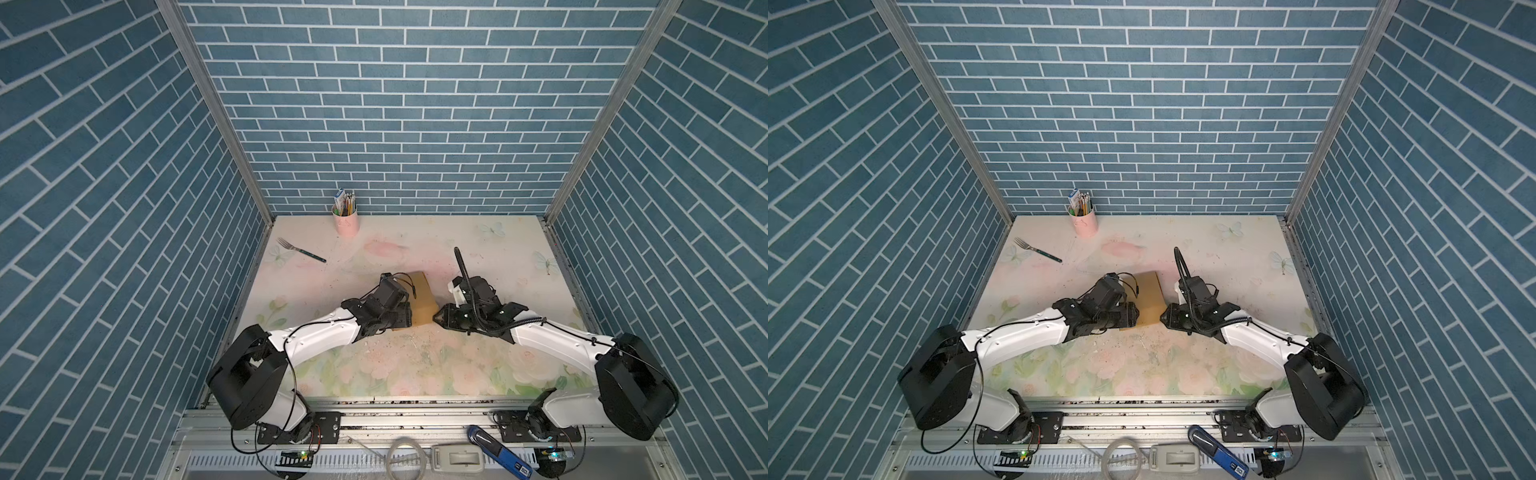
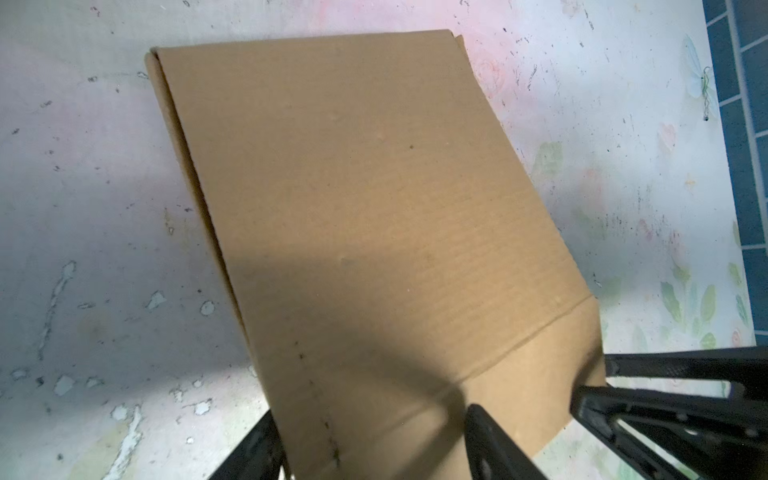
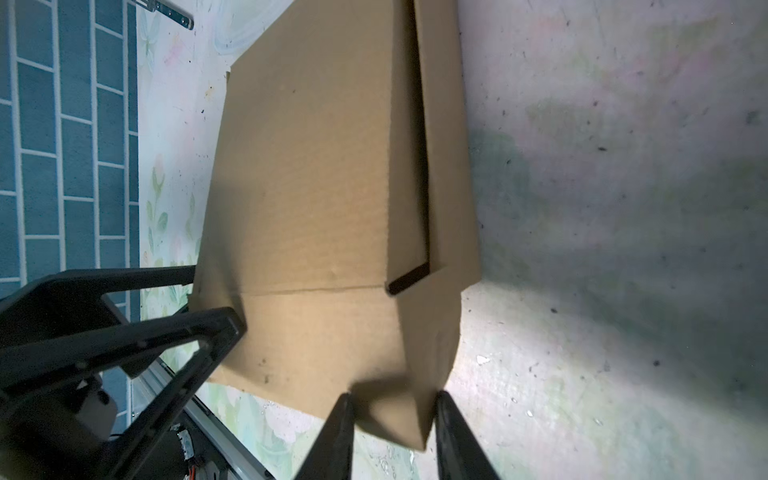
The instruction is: Fold the paper box
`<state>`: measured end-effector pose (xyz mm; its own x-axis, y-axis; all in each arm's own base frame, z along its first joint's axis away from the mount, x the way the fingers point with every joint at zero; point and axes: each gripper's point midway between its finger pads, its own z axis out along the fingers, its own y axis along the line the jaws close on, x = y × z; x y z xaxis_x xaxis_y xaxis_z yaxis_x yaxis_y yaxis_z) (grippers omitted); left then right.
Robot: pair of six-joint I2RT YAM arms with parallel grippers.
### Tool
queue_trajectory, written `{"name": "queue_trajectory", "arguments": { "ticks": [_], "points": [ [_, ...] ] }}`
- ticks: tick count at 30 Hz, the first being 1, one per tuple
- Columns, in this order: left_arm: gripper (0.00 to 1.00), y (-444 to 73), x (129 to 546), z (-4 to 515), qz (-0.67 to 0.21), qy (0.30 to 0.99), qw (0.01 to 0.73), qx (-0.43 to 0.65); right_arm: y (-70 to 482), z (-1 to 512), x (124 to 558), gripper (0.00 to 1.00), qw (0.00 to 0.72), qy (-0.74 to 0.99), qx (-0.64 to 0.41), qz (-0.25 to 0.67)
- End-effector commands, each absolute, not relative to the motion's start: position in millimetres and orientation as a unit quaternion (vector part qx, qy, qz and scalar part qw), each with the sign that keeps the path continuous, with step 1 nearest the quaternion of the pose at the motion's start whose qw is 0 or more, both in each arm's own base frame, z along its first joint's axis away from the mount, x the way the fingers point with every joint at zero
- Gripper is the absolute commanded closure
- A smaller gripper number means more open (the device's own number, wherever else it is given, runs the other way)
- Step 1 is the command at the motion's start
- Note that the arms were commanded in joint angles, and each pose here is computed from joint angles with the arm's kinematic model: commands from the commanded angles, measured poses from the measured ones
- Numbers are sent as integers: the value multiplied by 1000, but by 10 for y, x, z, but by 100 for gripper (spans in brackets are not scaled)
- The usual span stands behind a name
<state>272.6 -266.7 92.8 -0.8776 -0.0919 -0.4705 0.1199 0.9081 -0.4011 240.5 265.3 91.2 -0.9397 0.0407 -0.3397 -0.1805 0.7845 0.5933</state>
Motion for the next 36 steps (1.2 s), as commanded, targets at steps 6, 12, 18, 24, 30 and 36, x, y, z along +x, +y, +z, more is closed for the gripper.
{"name": "queue_trajectory", "arguments": {
  "ticks": [6,12,18,24,30,36],
  "points": [
    [30,-2863,2709,1222,-251,932,262,20,2799,1193,2432,67,184,913,-55,361],
    [30,-2889,2693,1219,-251,932,259,20,2797,1202,2436,67,185,913,-55,359],
    [30,-2922,2664,1247,-254,931,260,22,2794,1200,2434,66,184,914,-55,358],
    [29,-2942,2606,1234,-255,932,258,24,2777,1201,2432,66,187,914,-54,356],
    [27,-2907,2530,1167,-258,933,250,18,2752,1180,2423,66,189,915,-53,352],
    [26,-2879,2478,1141,-264,933,244,12,2740,1175,2428,66,192,915,-52,351]
  ]
}}
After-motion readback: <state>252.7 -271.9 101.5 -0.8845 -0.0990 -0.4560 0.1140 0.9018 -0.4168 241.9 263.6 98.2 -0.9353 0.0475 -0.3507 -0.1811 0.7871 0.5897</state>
